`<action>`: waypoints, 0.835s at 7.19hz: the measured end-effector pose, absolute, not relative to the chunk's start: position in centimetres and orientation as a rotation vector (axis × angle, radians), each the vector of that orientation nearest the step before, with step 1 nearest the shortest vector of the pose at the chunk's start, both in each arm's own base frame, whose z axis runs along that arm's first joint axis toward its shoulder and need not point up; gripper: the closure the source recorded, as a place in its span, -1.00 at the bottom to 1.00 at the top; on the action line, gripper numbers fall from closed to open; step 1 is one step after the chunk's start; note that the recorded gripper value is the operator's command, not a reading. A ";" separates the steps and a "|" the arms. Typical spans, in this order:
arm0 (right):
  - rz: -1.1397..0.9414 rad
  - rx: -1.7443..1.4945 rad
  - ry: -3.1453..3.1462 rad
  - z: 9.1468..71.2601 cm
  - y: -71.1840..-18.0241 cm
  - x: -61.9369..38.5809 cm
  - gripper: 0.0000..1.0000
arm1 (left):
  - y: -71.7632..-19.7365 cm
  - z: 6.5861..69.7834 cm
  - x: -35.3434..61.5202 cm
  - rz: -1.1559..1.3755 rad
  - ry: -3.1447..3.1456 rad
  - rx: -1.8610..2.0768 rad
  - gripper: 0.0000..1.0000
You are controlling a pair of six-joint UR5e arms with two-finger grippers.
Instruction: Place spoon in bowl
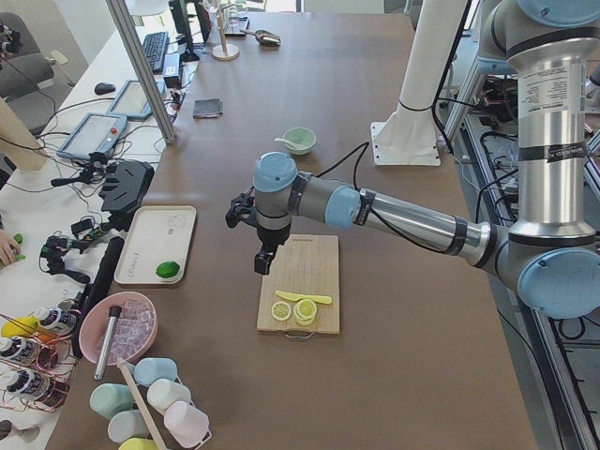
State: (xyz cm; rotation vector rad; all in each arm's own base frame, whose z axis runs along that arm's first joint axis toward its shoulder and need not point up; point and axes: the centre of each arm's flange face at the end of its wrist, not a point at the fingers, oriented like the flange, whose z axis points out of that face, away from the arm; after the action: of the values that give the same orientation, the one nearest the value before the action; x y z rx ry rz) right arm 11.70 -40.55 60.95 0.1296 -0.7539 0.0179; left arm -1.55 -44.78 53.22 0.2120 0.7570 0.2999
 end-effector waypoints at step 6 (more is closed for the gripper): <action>0.040 0.075 -0.718 64.0 -37.9 12.0 -1.00 | -40.7 61.0 -8.8 0.130 0.752 0.114 -0.96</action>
State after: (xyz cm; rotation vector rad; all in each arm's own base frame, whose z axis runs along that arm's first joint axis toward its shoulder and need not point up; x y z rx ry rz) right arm 12.05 -37.87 64.02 0.0751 -0.7183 0.0399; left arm -8.81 -40.74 60.99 0.1136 0.7517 0.1304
